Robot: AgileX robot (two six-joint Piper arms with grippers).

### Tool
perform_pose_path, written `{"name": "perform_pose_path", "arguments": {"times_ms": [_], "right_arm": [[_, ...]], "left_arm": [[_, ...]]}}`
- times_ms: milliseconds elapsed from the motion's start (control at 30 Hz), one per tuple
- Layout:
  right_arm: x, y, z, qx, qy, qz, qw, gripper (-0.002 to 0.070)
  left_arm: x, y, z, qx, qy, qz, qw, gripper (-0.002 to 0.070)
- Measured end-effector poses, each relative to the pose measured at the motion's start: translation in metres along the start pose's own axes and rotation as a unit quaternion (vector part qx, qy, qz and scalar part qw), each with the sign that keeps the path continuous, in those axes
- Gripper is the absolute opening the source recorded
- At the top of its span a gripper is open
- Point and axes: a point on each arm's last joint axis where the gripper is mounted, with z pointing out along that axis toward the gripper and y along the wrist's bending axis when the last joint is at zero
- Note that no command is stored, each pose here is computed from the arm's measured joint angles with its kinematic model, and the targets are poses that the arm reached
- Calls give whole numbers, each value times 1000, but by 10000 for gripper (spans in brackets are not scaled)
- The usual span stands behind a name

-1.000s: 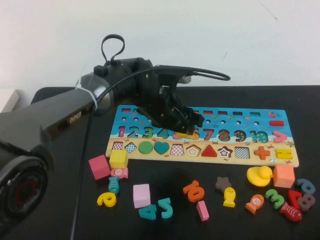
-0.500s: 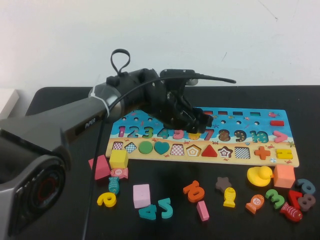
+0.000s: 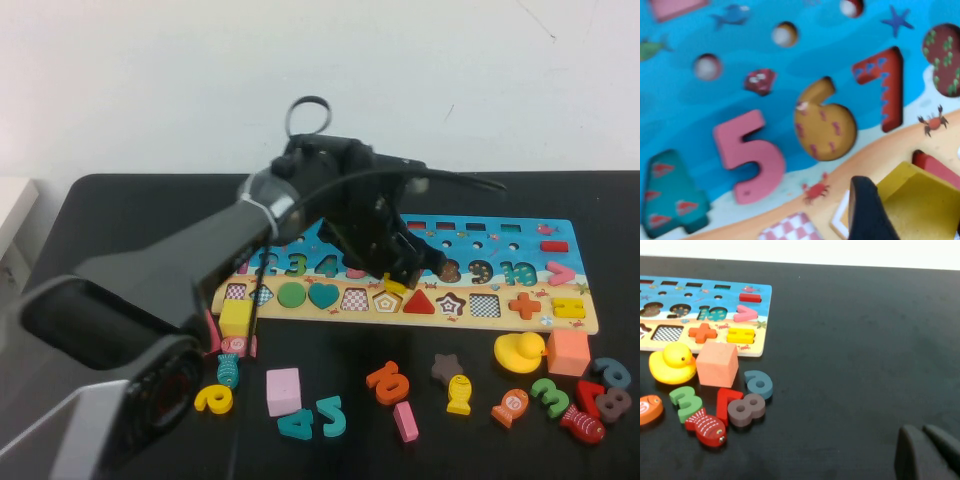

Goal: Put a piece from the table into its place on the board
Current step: Place the "Pentagon" into the hole of the Pentagon

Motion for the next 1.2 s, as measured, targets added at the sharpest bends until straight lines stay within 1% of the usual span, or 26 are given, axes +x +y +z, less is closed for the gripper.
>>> {"name": "perform_pose_path", "arguments": {"times_ms": [133,367,633,1200], "right_arm": [[0,0,0,0,0,0,1000,18],[0,0,0,0,0,0,1000,19],[0,0,0,0,0,0,1000,19],[0,0,0,0,0,0,1000,19]], "left_arm": [[3,-6,10,-20,28,10,999,319],[4,-4,13,-32,37,5,999,319],[8,-2,23,-32,46,-13,998,319],[8,-3,24,-28,48,-39,998,319]]}}
